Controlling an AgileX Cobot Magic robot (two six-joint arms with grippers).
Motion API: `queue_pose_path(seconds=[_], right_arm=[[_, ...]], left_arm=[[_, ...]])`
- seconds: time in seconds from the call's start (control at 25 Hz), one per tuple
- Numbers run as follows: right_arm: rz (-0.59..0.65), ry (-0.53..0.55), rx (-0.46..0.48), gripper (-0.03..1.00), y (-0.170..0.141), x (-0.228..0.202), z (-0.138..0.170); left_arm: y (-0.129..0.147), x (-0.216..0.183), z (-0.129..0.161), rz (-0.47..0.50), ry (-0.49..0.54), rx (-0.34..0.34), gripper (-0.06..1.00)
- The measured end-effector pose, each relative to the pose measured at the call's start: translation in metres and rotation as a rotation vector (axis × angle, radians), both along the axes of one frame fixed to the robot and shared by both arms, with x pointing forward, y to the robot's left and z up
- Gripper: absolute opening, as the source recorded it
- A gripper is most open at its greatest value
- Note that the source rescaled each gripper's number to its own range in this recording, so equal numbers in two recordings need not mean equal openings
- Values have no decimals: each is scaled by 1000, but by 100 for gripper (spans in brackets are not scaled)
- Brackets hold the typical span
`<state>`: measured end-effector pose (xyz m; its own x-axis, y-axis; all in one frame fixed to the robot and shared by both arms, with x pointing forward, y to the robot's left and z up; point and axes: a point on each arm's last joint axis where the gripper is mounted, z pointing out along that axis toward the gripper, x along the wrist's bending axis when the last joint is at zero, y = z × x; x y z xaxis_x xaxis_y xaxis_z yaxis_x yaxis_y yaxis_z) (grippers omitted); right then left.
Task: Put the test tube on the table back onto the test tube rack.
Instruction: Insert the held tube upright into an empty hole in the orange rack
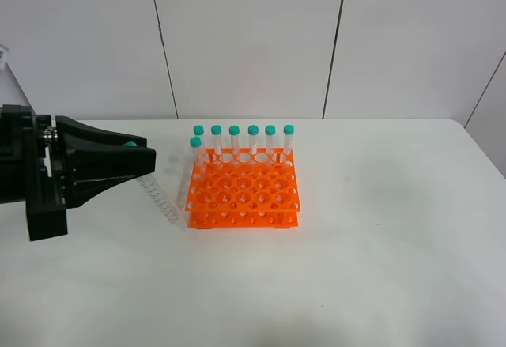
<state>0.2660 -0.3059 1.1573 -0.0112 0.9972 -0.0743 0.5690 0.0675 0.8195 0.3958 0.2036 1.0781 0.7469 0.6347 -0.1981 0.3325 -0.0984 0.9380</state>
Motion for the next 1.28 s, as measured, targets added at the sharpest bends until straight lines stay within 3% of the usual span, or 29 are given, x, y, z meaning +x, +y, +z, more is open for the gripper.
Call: queue_pose_path(seconds=[0.2, 0.52, 0.8, 1.28], right_arm=[[-12, 35, 15, 99, -1, -12, -38], [-18, -143, 77, 99, -2, -36, -60], [-8, -209, 82, 99, -2, -44, -82], [34, -171, 79, 99, 3, -31, -102]], left_arm=[[0, 0, 0, -1, 0, 0, 0], [0, 0, 0, -1, 0, 0, 0], [0, 0, 0, -2, 0, 0, 0], [0, 0, 0, -6, 1, -1, 0]])
